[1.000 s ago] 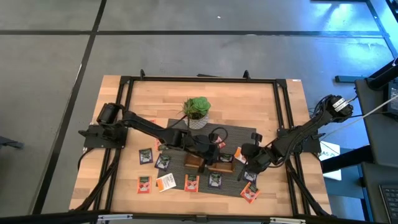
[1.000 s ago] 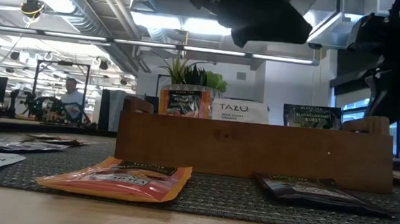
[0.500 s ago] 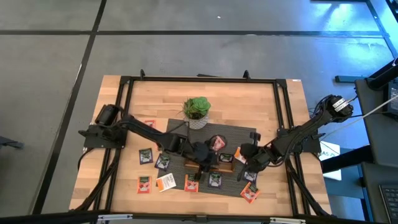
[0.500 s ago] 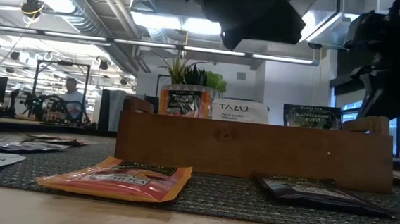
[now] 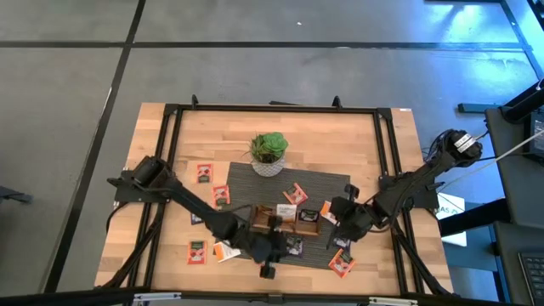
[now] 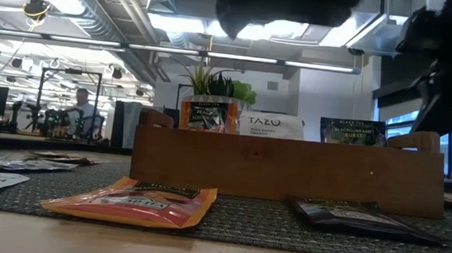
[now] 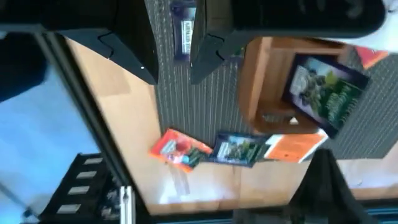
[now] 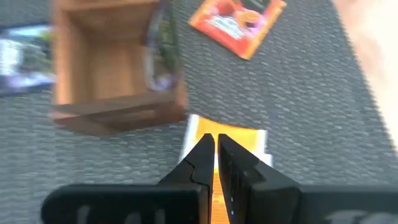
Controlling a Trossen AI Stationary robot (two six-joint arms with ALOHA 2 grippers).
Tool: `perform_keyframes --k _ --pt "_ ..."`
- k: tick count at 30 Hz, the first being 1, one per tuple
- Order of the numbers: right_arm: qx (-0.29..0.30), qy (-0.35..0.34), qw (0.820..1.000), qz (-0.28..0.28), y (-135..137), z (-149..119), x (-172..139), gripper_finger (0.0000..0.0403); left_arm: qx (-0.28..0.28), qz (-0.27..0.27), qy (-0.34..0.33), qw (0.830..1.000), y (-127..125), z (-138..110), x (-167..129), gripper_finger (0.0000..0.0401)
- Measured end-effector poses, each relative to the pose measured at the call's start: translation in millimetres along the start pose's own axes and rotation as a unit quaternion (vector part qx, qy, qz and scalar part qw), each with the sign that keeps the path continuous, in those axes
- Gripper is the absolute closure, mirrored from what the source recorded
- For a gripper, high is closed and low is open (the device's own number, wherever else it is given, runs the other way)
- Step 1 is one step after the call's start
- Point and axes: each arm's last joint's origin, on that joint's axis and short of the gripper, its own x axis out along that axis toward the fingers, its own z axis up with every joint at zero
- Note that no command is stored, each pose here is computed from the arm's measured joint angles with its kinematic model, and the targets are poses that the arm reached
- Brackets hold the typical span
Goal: Pick & Place Tea
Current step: Put the violet tea bag into the right section of the wooden organizer
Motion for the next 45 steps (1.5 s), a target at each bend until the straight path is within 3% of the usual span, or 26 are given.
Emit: perform_keyframes --k 4,10,14,18,28,37,45 --pt "0.031 -0.041 0.998 0.046 17 2 -10 0.0378 0.014 0.028 -0.012 0.999 -15 -15 8 0.0313" --pt "0.062 -0.141 0.980 0.126 52 9 -41 0.0378 0.014 0.016 -0.016 1.000 -32 -31 18 0.0313" --pt "0.041 -0.212 0.962 0.166 75 3 -52 0.0378 0.011 0.028 -0.020 0.999 -36 -35 18 0.0313" --pt "0.011 -0.246 0.956 0.161 92 -5 -44 0.0378 0.005 0.050 -0.037 0.998 -35 -36 23 0.0313" --pt "0.011 -0.240 0.966 0.099 106 -24 4 0.0378 -0.014 0.081 -0.053 0.995 -37 -58 43 0.0313" --pt "0.014 -0.205 0.970 0.132 114 -27 31 0.0378 -0.042 0.086 -0.021 0.995 -32 -85 62 0.0313" --pt "0.028 -0.178 0.974 0.136 113 -29 48 0.0363 -0.073 0.078 0.000 0.994 -30 -93 67 0.0313"
